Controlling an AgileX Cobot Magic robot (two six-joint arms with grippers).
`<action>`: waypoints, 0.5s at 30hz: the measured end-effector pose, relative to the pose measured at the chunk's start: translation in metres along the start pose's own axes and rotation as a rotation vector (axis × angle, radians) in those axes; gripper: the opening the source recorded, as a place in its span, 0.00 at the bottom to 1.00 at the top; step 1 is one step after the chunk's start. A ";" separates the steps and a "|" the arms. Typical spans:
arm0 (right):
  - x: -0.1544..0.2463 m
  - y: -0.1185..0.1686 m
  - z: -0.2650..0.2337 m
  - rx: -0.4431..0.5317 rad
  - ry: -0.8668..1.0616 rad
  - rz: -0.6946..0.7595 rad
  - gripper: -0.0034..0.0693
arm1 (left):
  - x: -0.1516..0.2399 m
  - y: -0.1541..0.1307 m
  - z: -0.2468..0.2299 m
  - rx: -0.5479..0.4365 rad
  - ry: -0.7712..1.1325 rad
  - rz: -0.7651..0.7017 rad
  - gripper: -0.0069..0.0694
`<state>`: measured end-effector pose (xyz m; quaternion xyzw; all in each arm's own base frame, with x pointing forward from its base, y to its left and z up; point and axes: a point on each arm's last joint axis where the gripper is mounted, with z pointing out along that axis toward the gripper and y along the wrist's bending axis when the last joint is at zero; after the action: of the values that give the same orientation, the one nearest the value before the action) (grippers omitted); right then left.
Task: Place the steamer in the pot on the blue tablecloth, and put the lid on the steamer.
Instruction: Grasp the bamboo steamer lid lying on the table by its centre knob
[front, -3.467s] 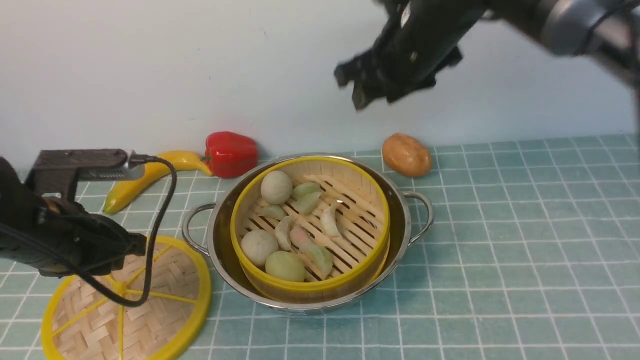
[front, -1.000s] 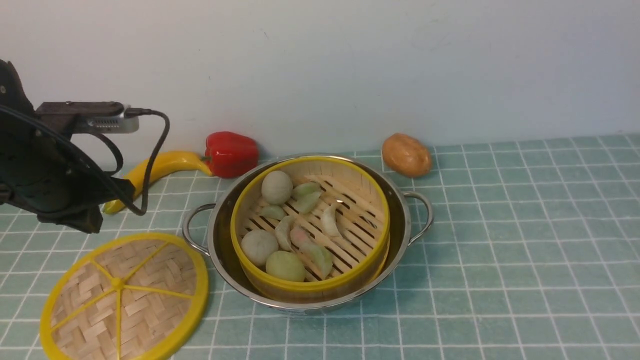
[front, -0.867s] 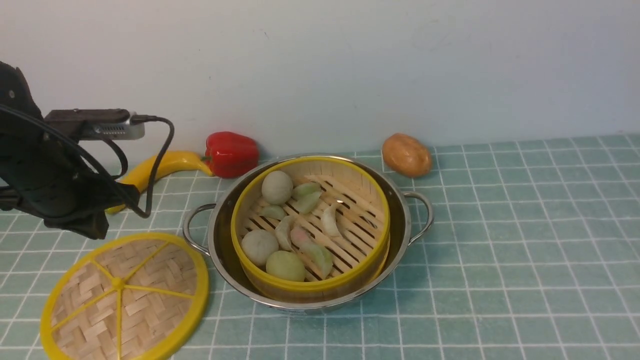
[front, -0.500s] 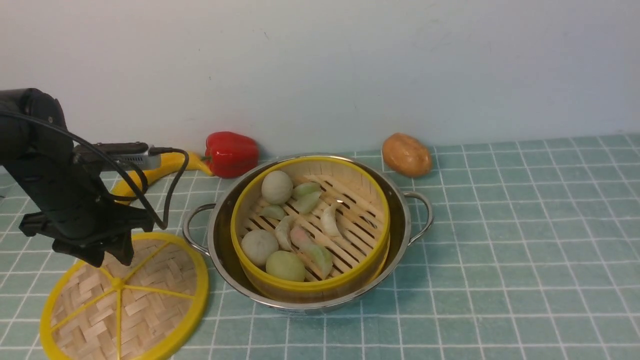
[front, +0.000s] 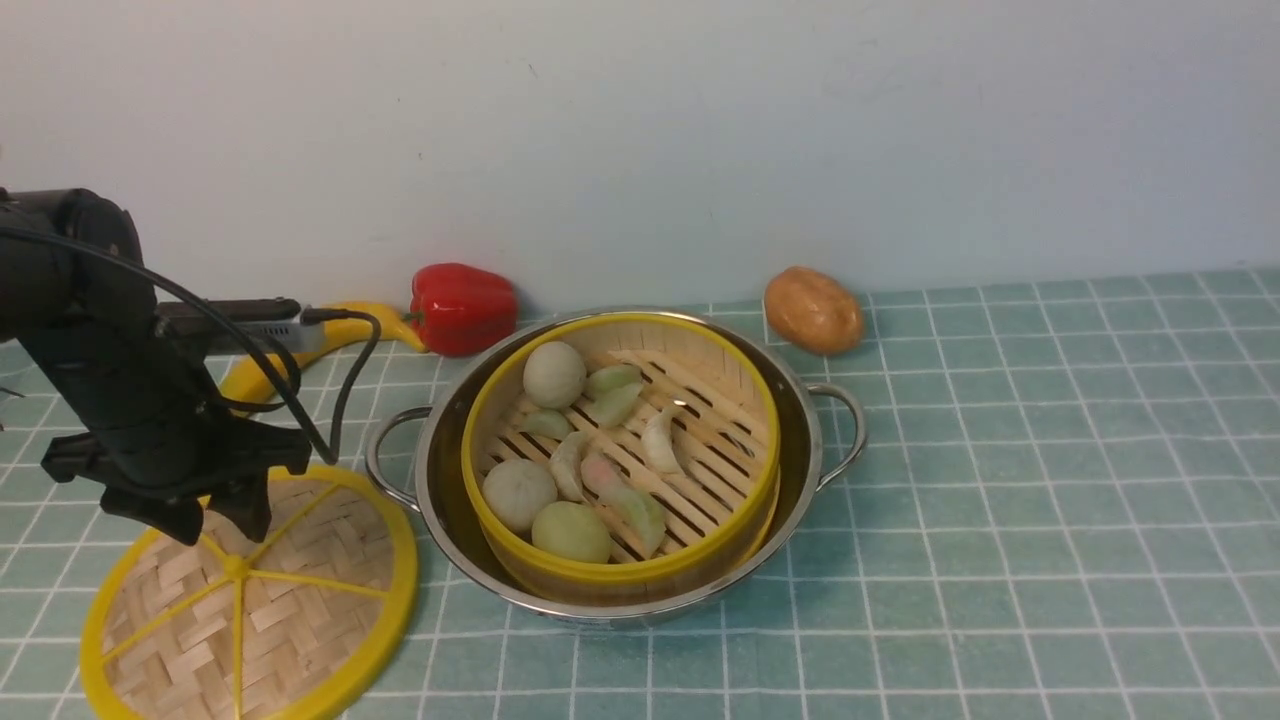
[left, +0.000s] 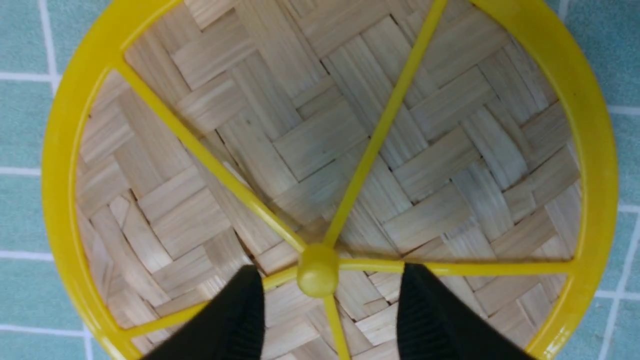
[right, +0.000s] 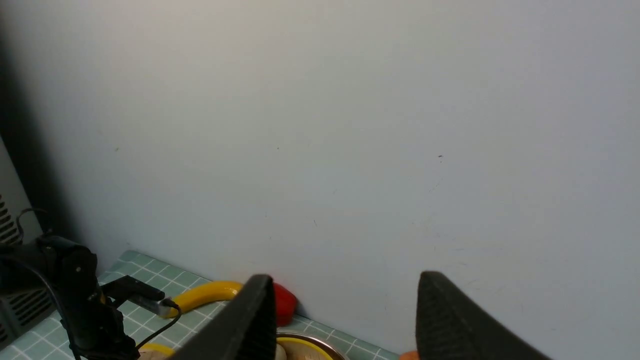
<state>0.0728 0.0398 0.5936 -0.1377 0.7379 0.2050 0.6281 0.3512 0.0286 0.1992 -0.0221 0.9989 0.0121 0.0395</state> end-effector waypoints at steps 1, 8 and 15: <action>0.000 0.000 0.000 0.000 0.000 -0.001 0.58 | 0.000 0.000 0.001 0.000 0.004 -0.001 0.49; 0.000 0.000 0.000 0.000 0.000 -0.002 0.58 | 0.001 -0.001 0.018 0.004 0.079 -0.002 0.44; 0.004 -0.001 0.004 0.003 0.019 -0.003 0.58 | 0.000 -0.001 0.024 0.005 0.097 -0.002 0.46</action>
<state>0.0761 0.0415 0.5894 -0.1396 0.7439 0.2017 0.6217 0.3528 0.0285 0.1755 -0.0233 0.9997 0.0086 -0.0089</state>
